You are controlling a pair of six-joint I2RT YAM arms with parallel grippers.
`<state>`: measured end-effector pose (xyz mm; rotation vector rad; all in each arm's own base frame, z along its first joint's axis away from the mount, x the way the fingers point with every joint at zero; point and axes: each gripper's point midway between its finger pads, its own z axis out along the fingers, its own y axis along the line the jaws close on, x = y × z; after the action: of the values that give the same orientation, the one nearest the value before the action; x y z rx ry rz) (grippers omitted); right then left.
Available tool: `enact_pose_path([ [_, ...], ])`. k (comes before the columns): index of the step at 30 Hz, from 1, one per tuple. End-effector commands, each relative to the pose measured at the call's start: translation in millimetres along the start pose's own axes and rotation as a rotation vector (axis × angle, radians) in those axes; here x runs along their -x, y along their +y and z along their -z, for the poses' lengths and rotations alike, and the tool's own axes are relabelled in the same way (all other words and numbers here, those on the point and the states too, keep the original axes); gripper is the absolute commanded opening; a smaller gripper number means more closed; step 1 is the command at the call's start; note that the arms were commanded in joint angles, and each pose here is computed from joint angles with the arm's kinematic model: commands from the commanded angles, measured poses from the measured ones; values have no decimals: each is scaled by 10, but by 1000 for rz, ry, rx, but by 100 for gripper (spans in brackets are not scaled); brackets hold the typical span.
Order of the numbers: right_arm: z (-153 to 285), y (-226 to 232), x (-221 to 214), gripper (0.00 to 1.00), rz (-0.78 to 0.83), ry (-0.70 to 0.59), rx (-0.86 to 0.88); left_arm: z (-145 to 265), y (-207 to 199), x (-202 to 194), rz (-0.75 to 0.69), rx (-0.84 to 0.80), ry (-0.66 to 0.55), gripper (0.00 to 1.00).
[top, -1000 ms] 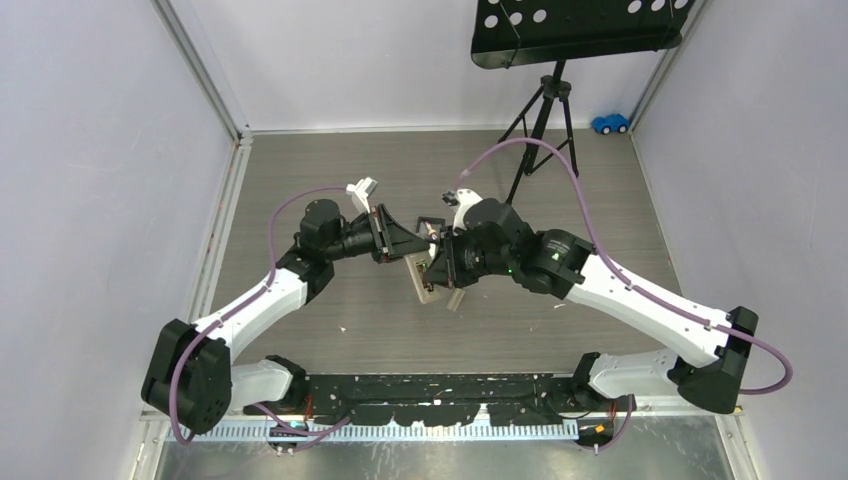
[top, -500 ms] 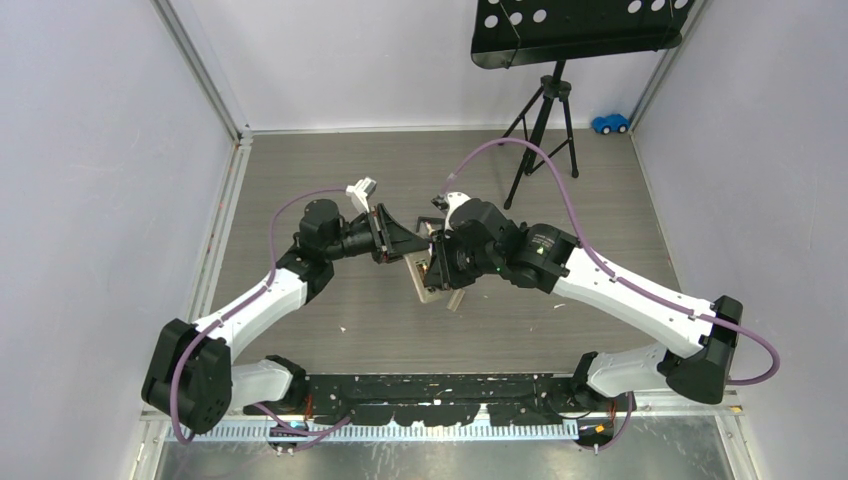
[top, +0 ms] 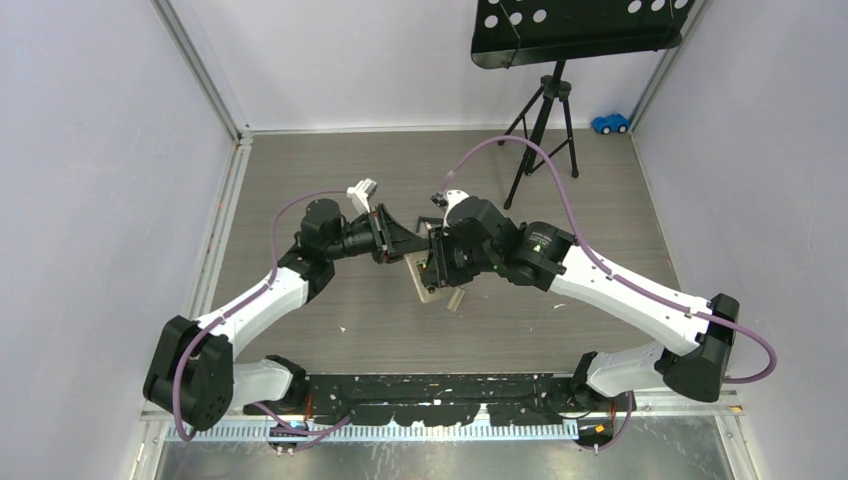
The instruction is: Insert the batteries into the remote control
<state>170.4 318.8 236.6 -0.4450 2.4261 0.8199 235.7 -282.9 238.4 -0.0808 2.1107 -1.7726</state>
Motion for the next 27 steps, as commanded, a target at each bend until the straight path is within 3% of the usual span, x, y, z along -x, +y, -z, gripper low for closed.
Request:
enact_pose_path([
  [1,12,100,233,29,-3,-70,2,9,-143,11,-1,-49,9,0],
  [12,129,138,352,36,-69,-139,15,7,-119,27,48,-38,-9,0],
  [22,826,254,662,69,-216,-464,219,87,-445,235,136,-138,-146,0],
  [24,988,192,726,79,-273,-552,241,123,-563,310,160,-169,-187,0],
  [27,1180,105,749,85,-399,-649,298,185,-637,472,258,-180,-286,0],
])
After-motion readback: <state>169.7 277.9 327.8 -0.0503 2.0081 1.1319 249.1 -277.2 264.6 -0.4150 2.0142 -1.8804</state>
